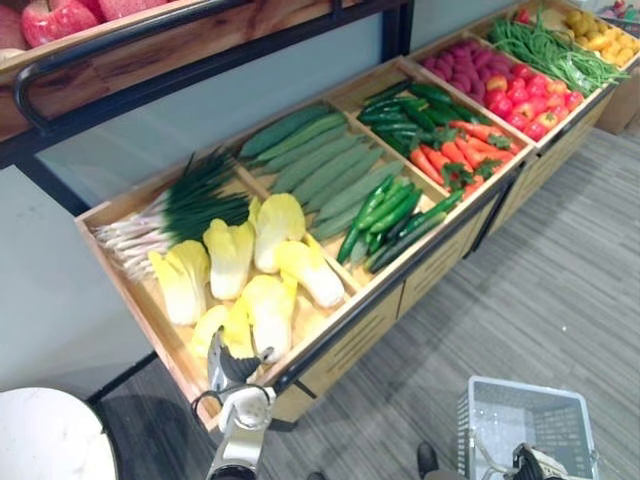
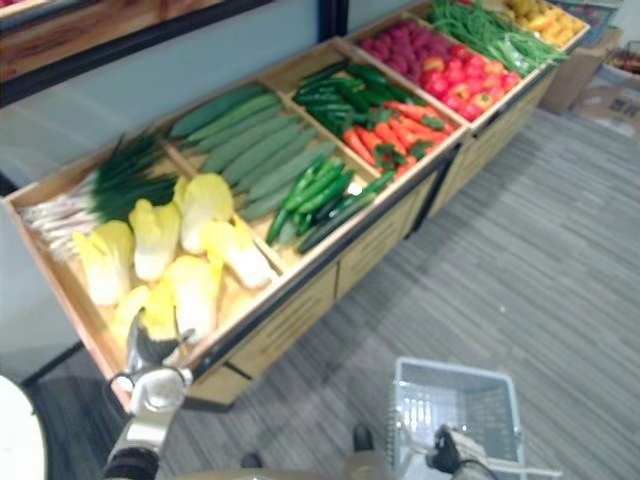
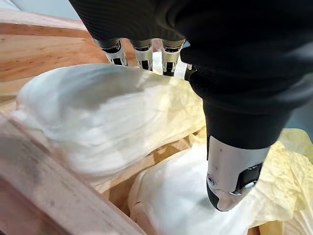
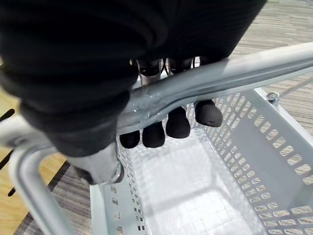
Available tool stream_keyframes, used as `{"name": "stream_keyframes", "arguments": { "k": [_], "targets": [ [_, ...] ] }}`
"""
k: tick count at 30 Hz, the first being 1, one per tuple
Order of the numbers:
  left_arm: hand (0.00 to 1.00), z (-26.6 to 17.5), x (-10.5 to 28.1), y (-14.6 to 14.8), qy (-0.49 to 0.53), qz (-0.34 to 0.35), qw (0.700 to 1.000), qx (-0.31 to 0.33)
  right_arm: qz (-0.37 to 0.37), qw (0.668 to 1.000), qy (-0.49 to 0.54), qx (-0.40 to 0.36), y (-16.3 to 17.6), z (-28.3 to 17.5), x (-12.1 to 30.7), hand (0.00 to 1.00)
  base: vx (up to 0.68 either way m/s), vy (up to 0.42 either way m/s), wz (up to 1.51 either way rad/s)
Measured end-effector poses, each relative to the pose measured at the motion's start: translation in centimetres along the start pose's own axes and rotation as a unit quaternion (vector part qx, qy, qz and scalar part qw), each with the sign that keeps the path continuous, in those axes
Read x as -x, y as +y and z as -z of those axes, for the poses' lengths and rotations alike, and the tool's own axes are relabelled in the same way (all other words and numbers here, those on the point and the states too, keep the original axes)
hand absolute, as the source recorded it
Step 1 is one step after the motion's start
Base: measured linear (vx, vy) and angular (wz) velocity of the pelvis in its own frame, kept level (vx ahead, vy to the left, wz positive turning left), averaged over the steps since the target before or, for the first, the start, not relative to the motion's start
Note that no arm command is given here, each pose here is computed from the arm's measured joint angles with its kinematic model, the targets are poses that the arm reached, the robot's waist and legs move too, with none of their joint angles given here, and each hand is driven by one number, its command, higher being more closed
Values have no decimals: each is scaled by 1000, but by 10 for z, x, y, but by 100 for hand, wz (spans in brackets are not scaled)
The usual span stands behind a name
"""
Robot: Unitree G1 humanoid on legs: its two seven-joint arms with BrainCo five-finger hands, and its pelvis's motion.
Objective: Pick vegetable in the basket
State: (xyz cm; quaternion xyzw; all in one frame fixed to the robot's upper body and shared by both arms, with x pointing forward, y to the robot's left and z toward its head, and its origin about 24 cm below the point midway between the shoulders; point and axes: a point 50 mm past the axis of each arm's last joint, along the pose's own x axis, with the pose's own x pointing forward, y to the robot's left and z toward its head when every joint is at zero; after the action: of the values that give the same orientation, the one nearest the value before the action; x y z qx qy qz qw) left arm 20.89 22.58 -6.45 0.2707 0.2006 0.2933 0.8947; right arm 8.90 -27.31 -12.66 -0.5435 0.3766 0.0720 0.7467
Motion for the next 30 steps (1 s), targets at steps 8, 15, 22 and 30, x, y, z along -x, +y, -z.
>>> {"name": "stream_keyframes", "arguments": {
  "k": [8, 15, 22, 30],
  "targets": [
    [0, 21, -11, 8, 63, -22, 998, 9, -5, 1000, 3, 1, 2, 1, 0, 100, 1, -3, -5],
    [0, 34, -11, 13, 120, -40, 990, 60, -8, 1000, -6, 10, 1, -2, -1, 100, 7, -12, -10],
    [0, 38, -13, 15, 145, -51, 983, 102, -13, 1000, -4, 13, 2, -1, -1, 100, 7, -16, -5],
    [0, 39, -18, 21, 161, -68, 975, 140, -24, 999, -10, 39, -4, 4, -2, 100, 2, -19, -10]
  ]
}}
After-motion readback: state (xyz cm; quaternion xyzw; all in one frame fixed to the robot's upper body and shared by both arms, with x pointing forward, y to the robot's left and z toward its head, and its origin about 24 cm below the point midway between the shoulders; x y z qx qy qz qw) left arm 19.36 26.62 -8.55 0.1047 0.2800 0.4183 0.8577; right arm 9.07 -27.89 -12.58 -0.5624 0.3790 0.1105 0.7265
